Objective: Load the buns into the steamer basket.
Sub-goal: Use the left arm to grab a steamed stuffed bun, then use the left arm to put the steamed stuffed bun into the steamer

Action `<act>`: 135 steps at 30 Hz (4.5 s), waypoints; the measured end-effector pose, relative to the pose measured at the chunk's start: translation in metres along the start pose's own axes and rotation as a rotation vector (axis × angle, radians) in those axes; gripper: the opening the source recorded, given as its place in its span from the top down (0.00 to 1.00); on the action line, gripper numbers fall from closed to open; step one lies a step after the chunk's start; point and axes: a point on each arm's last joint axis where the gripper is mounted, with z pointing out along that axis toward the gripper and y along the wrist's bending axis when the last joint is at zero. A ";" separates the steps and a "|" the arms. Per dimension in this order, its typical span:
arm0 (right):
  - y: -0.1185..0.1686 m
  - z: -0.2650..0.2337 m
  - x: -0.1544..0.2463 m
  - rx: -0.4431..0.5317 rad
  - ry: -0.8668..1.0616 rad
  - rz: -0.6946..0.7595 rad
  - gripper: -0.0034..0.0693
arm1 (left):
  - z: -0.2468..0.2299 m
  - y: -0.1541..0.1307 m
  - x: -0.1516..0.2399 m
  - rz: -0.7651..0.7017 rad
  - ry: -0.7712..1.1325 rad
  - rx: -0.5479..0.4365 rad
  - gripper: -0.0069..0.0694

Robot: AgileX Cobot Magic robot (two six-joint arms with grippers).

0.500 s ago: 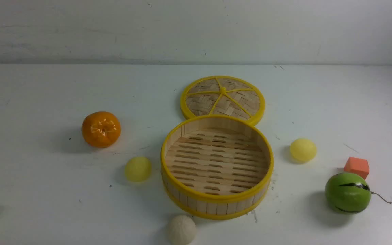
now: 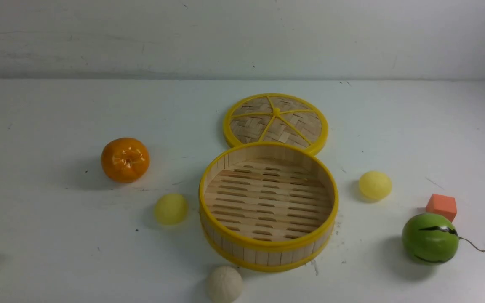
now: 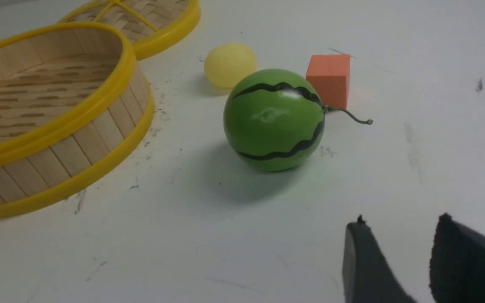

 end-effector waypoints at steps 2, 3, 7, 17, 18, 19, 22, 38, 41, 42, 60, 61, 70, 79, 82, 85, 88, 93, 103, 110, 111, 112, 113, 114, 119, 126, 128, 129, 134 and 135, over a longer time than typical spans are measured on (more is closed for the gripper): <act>0.000 0.000 0.000 0.000 0.000 0.000 0.62 | 0.000 0.000 0.000 0.000 0.000 0.000 0.60; 0.000 0.000 0.000 0.000 0.000 0.000 0.62 | 0.000 0.000 0.000 0.000 0.000 0.000 0.60; 0.000 0.000 0.000 0.000 0.000 0.000 0.62 | 0.000 0.000 0.000 0.000 0.000 0.000 0.60; 0.000 0.000 0.000 0.000 0.000 0.000 0.62 | -0.001 -0.007 -0.011 -0.277 -0.110 0.091 0.60; 0.000 0.000 0.000 0.000 0.000 0.000 0.62 | -0.002 -0.008 -0.015 -0.385 -0.149 0.124 0.60; 0.000 0.000 0.000 0.000 0.000 0.000 0.62 | -0.002 -0.009 -0.018 -0.454 -0.177 0.144 0.60; 0.000 0.000 0.000 0.000 0.000 0.000 0.62 | -0.006 -0.009 -0.030 -0.677 -0.290 0.209 0.60; 0.000 0.000 0.000 0.000 0.000 0.000 0.62 | -0.038 -0.055 -0.091 -0.478 -0.019 0.311 0.86; 0.000 0.000 0.000 0.000 0.000 0.000 0.62 | -0.034 -0.072 -0.114 -0.367 0.217 0.286 0.92; 0.000 0.000 0.000 0.000 0.000 0.000 0.62 | -0.029 -0.075 -0.120 -0.337 0.294 0.271 0.92; 0.000 0.000 0.000 0.000 0.000 0.000 0.62 | 0.168 -0.101 -0.144 0.017 0.931 0.199 0.93; 0.000 0.000 0.000 0.000 0.000 0.000 0.62 | 0.171 -0.108 -0.142 0.066 0.936 0.195 0.93; 0.000 0.000 0.000 0.000 0.000 0.001 0.62 | 0.218 -0.145 -0.137 0.344 0.873 0.084 0.93; 0.000 0.000 0.000 0.000 0.000 0.001 0.62 | 0.299 -0.128 -0.127 0.353 0.869 0.013 0.83; 0.000 0.000 0.000 0.000 0.000 0.001 0.62 | 0.314 -0.127 -0.124 0.379 0.865 0.006 0.73; 0.000 0.000 0.000 0.000 0.000 0.001 0.62 | 0.323 -0.126 -0.121 0.398 0.867 0.000 0.66; 0.000 0.000 0.000 0.000 0.000 0.001 0.62 | 0.331 -0.123 -0.114 0.421 0.875 -0.010 0.59; 0.000 0.000 0.000 0.000 0.000 0.001 0.62 | 0.336 -0.121 -0.109 0.432 0.886 -0.017 0.59; 0.000 0.000 0.000 0.000 0.000 0.001 0.62 | 0.344 -0.118 -0.098 0.438 0.903 -0.020 0.60; 0.000 0.000 0.000 0.000 0.000 0.001 0.62 | 0.342 -0.117 -0.097 0.435 0.928 -0.025 0.68; 0.000 0.000 0.000 0.000 0.000 0.001 0.62 | 0.342 -0.117 -0.096 0.434 0.931 -0.026 0.72; 0.000 0.000 0.000 0.000 0.000 0.001 0.62 | 0.341 -0.117 -0.096 0.433 0.933 -0.026 0.74; 0.000 0.000 0.000 0.000 0.000 0.001 0.62 | 0.341 -0.117 -0.096 0.432 0.939 -0.027 0.82; 0.000 0.000 0.000 0.000 0.000 0.001 0.62 | 0.341 -0.117 -0.096 0.432 0.942 -0.028 0.89; 0.000 0.000 0.000 0.000 0.000 0.001 0.62 | 0.334 -0.120 -0.108 0.444 0.951 -0.035 0.93; 0.000 0.000 0.000 0.000 0.000 0.001 0.62 | 0.296 -0.169 -0.184 0.465 0.795 0.057 0.93; 0.000 0.000 0.000 0.000 0.000 0.001 0.62 | 0.290 -0.190 -0.190 0.486 0.764 0.108 0.93; 0.000 0.000 0.000 0.000 0.000 0.001 0.62 | 0.290 -0.201 -0.189 0.502 0.757 0.134 0.93; 0.000 0.000 0.000 0.000 0.000 0.001 0.62 | 0.308 -0.232 -0.164 0.540 0.801 0.186 0.93; 0.000 0.000 0.000 0.000 0.000 0.001 0.62 | 0.317 -0.233 -0.155 0.546 0.819 0.185 0.93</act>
